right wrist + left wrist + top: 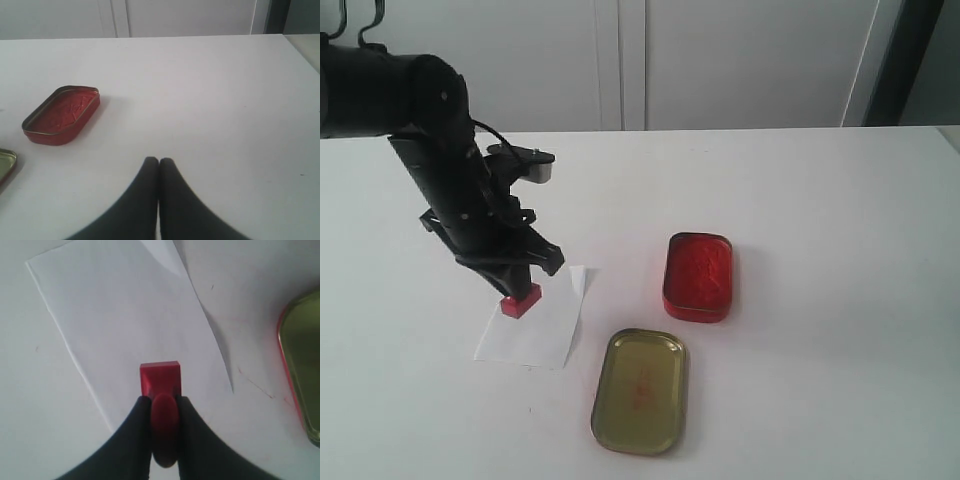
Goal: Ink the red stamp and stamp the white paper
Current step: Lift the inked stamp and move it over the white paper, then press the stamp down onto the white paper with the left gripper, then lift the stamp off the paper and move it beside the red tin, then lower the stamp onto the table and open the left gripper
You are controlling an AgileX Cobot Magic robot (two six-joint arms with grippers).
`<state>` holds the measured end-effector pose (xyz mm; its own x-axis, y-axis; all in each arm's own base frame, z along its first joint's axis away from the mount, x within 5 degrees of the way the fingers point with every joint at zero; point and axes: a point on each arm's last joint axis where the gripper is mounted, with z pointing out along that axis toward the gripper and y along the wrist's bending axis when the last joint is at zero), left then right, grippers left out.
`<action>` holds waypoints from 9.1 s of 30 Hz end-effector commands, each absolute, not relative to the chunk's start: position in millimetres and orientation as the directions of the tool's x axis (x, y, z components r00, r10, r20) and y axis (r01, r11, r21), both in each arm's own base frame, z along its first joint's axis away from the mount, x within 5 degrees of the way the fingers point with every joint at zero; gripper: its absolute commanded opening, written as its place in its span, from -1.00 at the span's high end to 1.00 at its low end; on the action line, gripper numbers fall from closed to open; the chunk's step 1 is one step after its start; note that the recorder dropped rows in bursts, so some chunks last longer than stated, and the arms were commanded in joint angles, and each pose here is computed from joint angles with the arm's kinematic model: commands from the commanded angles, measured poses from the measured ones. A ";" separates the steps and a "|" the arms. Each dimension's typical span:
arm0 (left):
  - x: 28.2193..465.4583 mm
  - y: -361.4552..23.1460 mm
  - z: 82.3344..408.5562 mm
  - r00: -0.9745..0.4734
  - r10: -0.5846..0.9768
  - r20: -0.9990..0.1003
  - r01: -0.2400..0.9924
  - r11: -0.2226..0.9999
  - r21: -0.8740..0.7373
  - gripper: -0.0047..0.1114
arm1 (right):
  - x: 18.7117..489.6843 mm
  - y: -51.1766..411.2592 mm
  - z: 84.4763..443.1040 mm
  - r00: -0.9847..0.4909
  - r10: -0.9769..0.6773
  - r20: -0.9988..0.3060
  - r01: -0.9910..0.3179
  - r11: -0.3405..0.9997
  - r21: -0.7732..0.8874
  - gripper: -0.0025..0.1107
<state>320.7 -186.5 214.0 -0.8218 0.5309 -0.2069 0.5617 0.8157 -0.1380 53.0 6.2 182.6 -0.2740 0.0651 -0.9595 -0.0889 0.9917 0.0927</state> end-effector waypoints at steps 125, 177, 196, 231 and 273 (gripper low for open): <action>300.3 -195.6 120.5 -0.818 0.555 -0.153 0.565 0.825 -0.028 0.92 | 53.2 5.8 182.2 -0.263 0.081 -0.961 -0.080 0.991 0.106 0.96; 301.8 -196.1 202.0 -0.767 0.493 -0.410 0.552 0.833 -0.031 0.92 | 53.1 6.0 182.2 -0.263 0.088 -0.961 -0.080 0.990 0.113 0.96; 294.4 -197.6 207.3 -0.816 0.438 -0.378 0.510 0.853 -0.113 0.92 | 53.1 6.0 182.2 -0.263 0.088 -0.961 -0.080 0.990 0.113 0.96; 350.5 -220.6 220.2 -0.846 0.199 -0.494 0.494 0.638 -0.590 0.92 | 53.1 6.0 182.2 -0.265 0.113 -0.958 -0.074 0.988 0.137 0.96; 389.6 -233.3 139.2 -0.931 0.190 -0.310 0.362 0.585 -0.726 0.92 | 53.1 6.0 182.2 -0.265 0.113 -0.958 -0.074 0.988 0.137 0.96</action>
